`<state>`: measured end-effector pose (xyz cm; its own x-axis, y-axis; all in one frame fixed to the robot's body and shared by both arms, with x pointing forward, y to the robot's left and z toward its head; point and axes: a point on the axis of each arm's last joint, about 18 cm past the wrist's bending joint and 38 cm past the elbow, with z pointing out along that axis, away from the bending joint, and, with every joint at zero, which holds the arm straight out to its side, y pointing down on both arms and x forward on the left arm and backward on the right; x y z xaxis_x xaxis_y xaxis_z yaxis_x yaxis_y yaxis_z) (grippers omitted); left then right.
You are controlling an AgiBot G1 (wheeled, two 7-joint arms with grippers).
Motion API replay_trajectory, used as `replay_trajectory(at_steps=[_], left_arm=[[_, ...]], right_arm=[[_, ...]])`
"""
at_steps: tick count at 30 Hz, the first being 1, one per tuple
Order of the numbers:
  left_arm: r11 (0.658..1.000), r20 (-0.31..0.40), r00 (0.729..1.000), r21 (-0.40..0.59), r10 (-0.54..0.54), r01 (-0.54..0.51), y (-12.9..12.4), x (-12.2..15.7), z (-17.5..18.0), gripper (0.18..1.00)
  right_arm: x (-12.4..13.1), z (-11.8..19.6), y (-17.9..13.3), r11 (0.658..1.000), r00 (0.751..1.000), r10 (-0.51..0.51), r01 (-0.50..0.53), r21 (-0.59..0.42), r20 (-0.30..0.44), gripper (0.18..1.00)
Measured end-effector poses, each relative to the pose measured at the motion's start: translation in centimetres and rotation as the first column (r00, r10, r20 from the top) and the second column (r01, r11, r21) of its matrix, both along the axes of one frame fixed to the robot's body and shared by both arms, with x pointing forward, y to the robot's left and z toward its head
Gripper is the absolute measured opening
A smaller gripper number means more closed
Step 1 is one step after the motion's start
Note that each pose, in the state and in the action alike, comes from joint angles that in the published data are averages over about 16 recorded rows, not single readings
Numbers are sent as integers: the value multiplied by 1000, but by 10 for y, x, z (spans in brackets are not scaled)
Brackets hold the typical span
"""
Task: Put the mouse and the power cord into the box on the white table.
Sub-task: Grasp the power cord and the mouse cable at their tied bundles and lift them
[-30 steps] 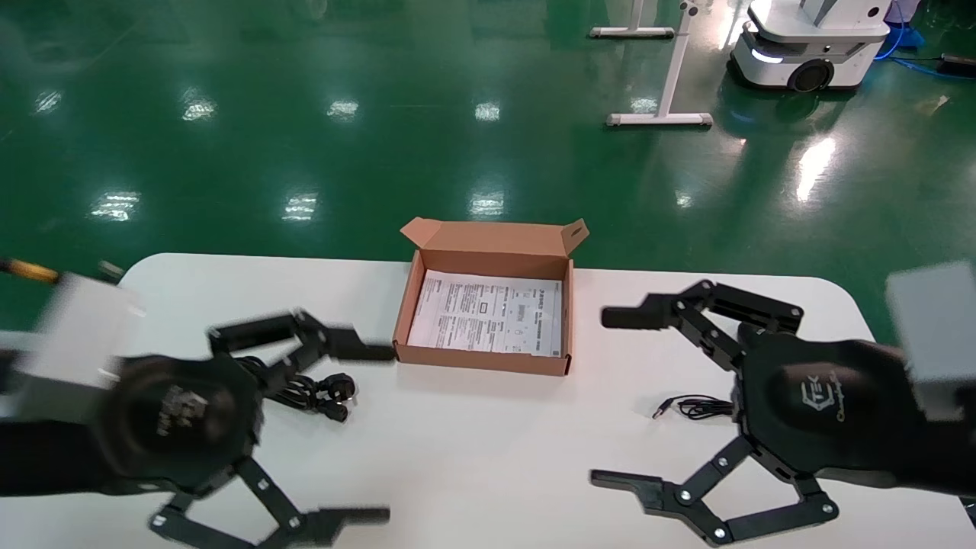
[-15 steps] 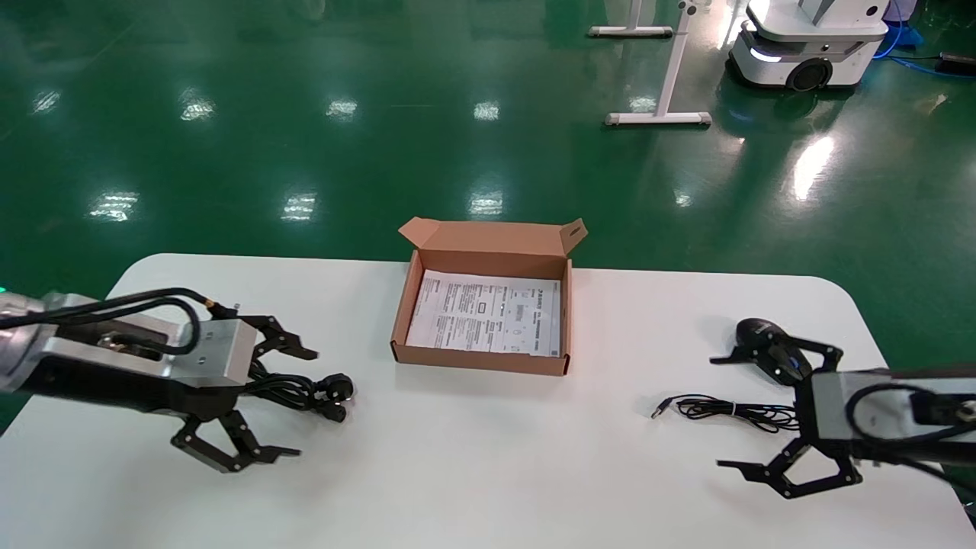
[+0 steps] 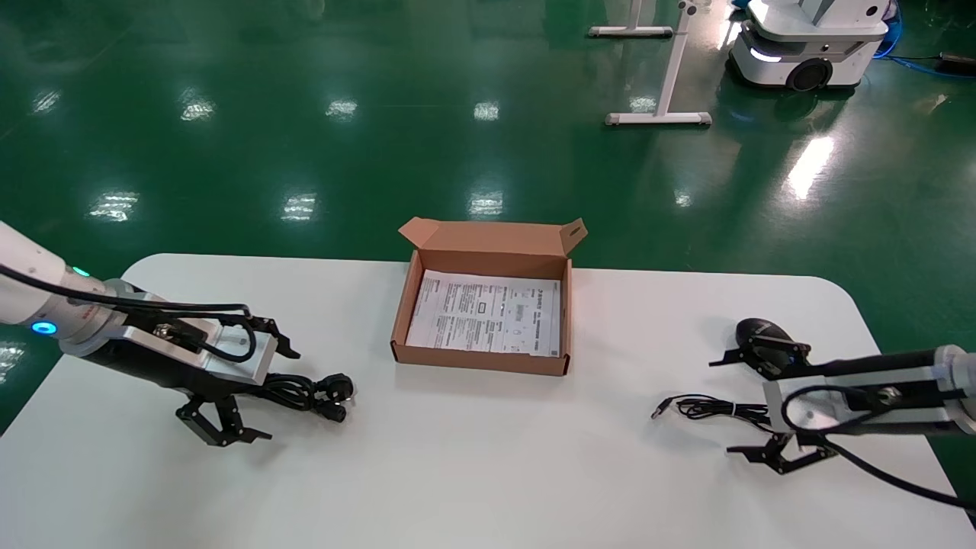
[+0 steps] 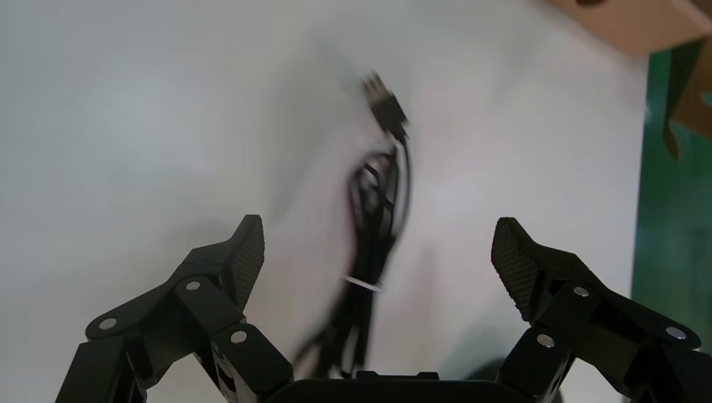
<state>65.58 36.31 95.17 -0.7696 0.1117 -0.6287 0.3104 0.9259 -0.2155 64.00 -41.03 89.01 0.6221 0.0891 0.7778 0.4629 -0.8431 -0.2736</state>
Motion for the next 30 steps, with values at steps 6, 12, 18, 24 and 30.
replay_trajectory(at_steps=[6,12,18,24,30], left_arm=[[999,27,999,43,17,-18,7,11,-3,1000],[997,42,999,65,30,-33,13,16,-4,998],[997,46,998,72,33,-36,14,17,-4,983],[997,47,998,70,30,-34,13,17,-4,941],[997,46,999,67,27,-30,13,17,-4,860]], right_arm=[[14,-2,1,999,999,-33,33,-24,4,999],[21,-6,1,998,998,-57,57,-27,-6,999],[22,-8,1,998,998,-66,66,-25,-13,989],[22,-8,1,998,998,-63,63,-26,-10,954],[21,-7,1,998,998,-58,58,-28,-7,887]])
